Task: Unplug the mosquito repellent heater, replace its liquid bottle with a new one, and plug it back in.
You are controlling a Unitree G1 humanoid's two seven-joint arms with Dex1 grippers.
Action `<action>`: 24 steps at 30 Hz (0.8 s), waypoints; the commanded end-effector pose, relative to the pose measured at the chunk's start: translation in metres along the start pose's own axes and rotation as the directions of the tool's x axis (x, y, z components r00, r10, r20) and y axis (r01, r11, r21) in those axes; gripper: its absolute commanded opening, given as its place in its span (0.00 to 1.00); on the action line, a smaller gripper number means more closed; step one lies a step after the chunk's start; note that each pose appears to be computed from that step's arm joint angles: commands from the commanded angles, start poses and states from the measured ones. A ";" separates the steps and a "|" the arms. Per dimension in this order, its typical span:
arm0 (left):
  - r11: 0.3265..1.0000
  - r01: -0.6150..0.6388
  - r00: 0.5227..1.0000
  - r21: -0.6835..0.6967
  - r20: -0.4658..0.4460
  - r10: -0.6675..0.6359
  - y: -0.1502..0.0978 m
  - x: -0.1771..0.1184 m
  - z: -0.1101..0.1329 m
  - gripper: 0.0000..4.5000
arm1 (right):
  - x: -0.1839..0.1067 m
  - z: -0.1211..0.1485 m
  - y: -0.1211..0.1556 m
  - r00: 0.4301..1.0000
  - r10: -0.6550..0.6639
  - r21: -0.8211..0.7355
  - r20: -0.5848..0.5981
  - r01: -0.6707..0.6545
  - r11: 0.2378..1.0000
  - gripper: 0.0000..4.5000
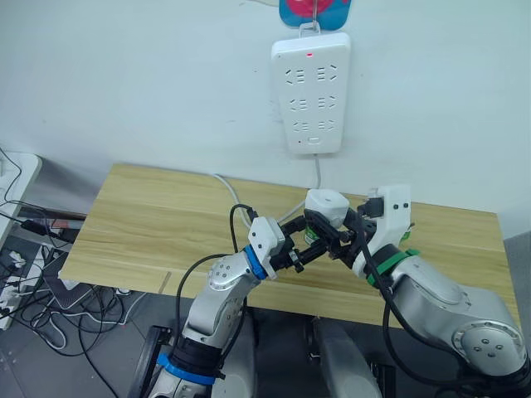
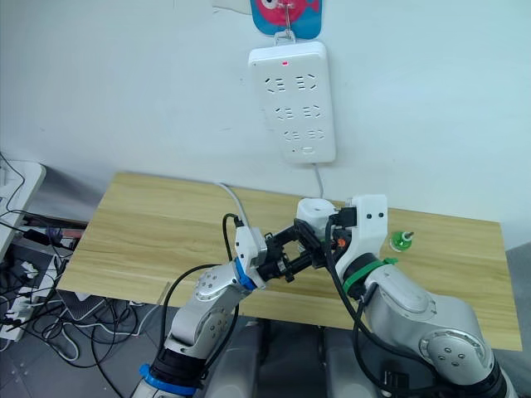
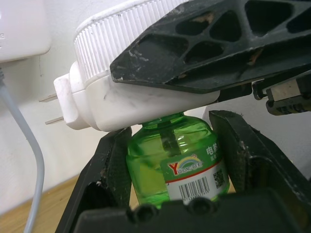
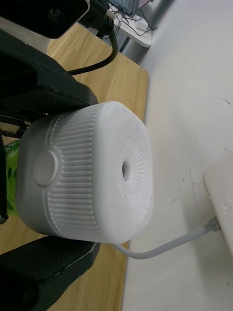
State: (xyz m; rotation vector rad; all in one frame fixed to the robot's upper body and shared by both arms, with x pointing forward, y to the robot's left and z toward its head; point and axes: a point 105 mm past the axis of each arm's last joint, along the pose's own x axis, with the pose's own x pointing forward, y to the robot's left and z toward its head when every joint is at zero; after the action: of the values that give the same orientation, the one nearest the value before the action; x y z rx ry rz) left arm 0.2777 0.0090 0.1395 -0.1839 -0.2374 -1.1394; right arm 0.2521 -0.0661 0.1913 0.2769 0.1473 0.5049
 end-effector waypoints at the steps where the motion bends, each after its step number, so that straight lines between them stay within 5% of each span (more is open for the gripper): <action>1: 0.997 0.073 0.997 0.038 0.021 -0.074 -0.017 0.004 0.010 0.61 | -0.004 0.005 0.005 0.999 0.018 -0.012 0.037 -0.017 1.000 0.68; 3: 0.996 0.091 0.996 0.012 -0.011 -0.090 -0.017 -0.002 0.006 0.66 | -0.005 0.007 -0.001 0.999 -0.006 -0.018 0.048 0.007 1.000 0.68; 9: 0.986 0.165 0.982 -0.007 -0.095 -0.165 -0.017 -0.035 0.009 1.00 | -0.008 0.015 -0.023 0.993 -0.078 -0.058 0.086 0.083 0.995 0.68; 16: 0.978 0.147 0.977 0.145 -0.175 -0.121 0.036 -0.075 0.058 1.00 | -0.026 0.034 -0.034 0.976 -0.132 -0.135 0.175 0.156 0.978 0.68; 24: 0.968 0.142 0.988 0.206 -0.085 -0.127 0.081 -0.033 0.097 1.00 | -0.028 0.039 -0.024 0.968 -0.119 -0.157 0.219 0.156 0.975 0.68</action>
State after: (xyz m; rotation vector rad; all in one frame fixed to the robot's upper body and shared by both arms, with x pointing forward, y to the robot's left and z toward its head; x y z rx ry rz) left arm 0.3273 0.0986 0.2173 0.0461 -0.2790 -1.2378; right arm 0.2553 -0.1141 0.2108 0.1558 -0.0205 0.3176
